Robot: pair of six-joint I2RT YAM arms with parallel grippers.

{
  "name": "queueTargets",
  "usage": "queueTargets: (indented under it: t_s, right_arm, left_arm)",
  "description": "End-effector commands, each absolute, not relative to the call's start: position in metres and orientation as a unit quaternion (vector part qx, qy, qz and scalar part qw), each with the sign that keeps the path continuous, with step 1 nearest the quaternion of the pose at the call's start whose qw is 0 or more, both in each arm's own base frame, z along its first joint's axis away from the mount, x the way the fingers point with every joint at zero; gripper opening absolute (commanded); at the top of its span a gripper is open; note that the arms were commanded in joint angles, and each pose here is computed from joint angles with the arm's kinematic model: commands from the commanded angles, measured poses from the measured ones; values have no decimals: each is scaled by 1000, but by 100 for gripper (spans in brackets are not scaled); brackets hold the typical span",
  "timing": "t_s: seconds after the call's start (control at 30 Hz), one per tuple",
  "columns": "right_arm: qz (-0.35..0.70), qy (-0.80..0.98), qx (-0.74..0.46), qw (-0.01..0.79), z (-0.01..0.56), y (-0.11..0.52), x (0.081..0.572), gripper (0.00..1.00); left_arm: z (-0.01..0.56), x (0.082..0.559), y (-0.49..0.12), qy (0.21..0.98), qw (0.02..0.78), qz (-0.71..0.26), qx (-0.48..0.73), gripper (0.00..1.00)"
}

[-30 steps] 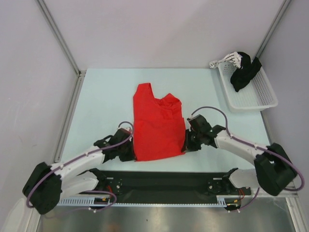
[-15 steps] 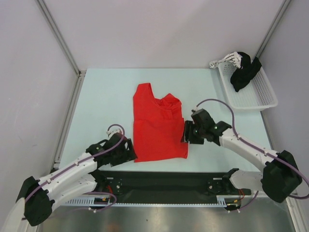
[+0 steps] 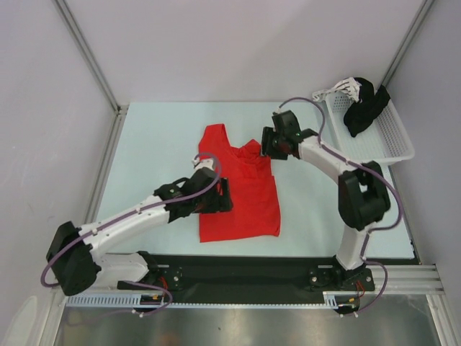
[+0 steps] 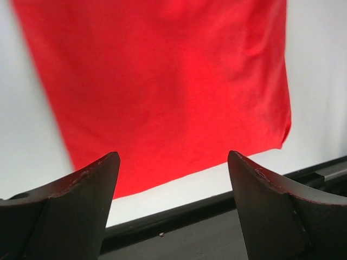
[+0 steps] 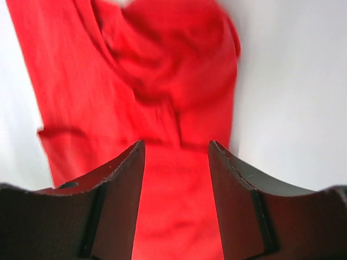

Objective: Fold and stack the tank tops
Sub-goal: Fold the tank top

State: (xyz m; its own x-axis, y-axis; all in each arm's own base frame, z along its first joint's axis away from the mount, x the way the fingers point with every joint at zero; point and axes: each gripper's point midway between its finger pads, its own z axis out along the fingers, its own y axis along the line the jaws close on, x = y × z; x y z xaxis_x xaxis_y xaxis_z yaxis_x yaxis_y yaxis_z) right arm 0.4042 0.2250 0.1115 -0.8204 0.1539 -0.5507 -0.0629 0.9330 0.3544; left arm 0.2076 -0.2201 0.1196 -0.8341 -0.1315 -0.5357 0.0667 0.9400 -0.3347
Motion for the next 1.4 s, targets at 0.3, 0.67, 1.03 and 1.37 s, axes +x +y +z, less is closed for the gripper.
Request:
queueTargets:
  t_s: [0.3, 0.67, 1.03, 1.37]
  right_arm:
    - [64, 939, -87, 327, 71, 235, 498, 44]
    - [12, 951, -113, 288, 30, 234, 502, 49]
    - [34, 926, 6, 376, 56, 211, 572, 17]
    - [184, 889, 90, 410, 64, 215, 633, 20]
  left_arm:
    - [102, 205, -315, 934, 257, -240, 54, 85]
    - [57, 187, -338, 948, 205, -230, 75, 83]
    - [16, 164, -330, 963, 154, -207, 79, 82]
    - [-4, 148, -330, 970, 127, -190, 84, 82]
